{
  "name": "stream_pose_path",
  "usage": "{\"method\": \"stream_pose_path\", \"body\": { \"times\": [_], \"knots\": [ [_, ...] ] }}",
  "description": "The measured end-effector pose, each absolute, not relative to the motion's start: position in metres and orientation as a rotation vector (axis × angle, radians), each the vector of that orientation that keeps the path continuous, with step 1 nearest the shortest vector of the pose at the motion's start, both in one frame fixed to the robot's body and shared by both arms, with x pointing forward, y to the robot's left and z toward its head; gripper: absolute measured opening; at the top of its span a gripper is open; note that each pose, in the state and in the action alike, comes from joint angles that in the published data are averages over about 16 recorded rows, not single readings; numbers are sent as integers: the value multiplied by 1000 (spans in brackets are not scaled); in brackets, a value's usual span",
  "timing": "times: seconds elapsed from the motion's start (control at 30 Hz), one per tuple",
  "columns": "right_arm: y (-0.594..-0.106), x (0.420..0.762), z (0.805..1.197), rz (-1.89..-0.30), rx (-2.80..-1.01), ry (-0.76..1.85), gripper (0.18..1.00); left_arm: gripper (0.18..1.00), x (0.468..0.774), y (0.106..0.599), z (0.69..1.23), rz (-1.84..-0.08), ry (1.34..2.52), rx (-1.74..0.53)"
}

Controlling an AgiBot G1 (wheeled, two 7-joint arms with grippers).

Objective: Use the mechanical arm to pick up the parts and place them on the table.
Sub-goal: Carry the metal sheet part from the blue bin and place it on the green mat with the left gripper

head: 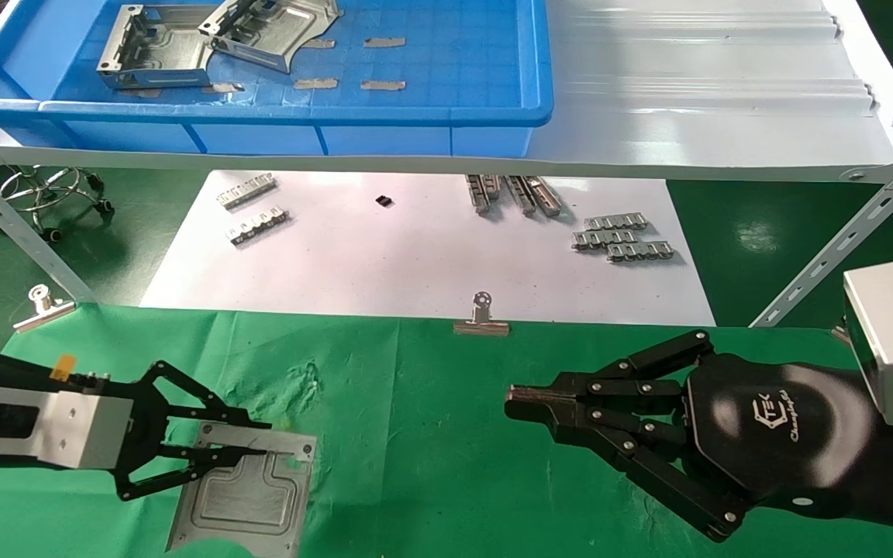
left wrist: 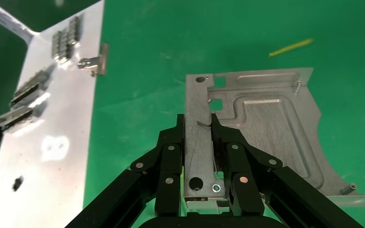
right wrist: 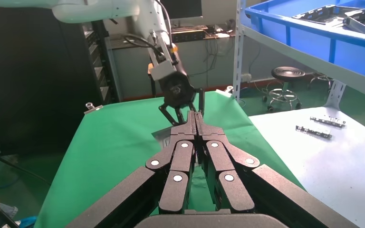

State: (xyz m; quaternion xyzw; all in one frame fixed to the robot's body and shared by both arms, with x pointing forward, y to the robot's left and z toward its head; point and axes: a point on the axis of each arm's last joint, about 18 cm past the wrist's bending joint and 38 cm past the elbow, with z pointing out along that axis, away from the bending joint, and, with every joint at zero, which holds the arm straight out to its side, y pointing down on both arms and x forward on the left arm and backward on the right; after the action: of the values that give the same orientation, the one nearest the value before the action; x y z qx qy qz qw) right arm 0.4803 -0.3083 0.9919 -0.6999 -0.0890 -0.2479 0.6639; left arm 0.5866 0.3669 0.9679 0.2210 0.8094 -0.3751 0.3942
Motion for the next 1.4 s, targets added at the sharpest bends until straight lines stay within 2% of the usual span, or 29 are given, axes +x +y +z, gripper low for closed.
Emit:
{"method": "stream_pose_path", "body": {
  "times": [0.27,0.73,1.1,1.4],
  "knots": [
    [-308,480,992,-560,-1581,-201,192,276,609,372,946,-908,2088,514],
    [-308,480,992,-560,-1581,-201,192,272,643,373,933,-814,2061,459],
    [-308,480,992,-560,-1581,-201,192,274,651,370,925,-761,2046,497],
    [-308,480,992,-560,-1581,-201,192,348,647,373,929,-780,2038,495]
  ]
}}
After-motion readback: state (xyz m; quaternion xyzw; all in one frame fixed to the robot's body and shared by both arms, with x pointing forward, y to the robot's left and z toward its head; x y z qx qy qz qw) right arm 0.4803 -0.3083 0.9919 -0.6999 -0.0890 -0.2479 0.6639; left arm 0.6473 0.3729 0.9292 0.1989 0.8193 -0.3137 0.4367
